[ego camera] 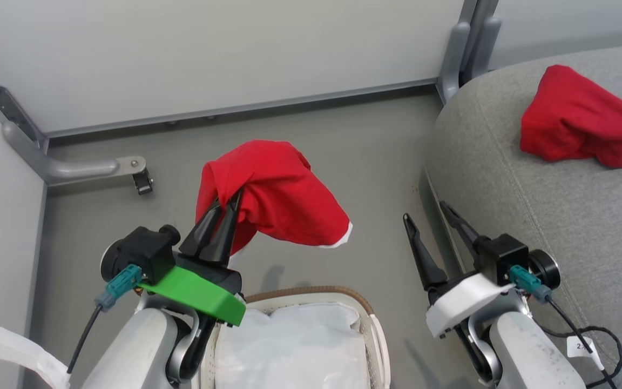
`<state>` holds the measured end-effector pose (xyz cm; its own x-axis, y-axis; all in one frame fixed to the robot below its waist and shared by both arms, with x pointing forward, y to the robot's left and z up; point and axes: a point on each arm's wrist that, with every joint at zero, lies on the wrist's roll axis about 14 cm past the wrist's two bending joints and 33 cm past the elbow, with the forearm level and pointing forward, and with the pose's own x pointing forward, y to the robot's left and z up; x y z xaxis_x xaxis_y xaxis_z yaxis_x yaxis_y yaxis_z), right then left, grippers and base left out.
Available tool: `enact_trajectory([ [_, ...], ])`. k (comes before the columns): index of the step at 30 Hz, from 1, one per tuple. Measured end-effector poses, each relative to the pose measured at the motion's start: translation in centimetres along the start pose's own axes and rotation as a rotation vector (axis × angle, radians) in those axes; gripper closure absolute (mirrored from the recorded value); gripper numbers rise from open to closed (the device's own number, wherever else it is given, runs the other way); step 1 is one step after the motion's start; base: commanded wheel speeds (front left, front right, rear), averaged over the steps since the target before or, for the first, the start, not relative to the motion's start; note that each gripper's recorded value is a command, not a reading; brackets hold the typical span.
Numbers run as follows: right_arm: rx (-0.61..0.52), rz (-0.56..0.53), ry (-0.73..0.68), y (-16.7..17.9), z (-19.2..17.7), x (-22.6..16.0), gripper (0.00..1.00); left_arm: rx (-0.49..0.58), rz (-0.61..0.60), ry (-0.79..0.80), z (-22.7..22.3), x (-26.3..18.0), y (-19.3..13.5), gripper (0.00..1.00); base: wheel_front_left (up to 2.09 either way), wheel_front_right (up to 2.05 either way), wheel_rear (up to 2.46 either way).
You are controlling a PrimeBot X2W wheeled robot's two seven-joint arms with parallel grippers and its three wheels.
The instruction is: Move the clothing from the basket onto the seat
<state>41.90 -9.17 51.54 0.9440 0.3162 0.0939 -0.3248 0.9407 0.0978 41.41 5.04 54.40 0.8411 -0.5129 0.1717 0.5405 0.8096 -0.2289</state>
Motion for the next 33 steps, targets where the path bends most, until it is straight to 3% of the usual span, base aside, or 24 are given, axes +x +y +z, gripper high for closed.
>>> enact_trajectory([
  [5,-0.005,0.026,-0.021,1.2,0.8,-0.7,0.0,0.014,-0.017,-0.038,1.3,-0.5,-1.1,1.0,0.0,0.0,0.0],
  [18,-0.078,0.299,-0.13,9.3,4.7,1.8,0.0,0.004,-0.03,-0.039,1.2,-1.0,-2.1,1.0,0.0,0.0,0.0],
  [33,-0.183,0.446,0.016,12.5,0.3,3.8,0.0,-0.013,-0.085,-0.006,0.2,-1.9,-4.2,1.0,0.0,0.0,0.0],
])
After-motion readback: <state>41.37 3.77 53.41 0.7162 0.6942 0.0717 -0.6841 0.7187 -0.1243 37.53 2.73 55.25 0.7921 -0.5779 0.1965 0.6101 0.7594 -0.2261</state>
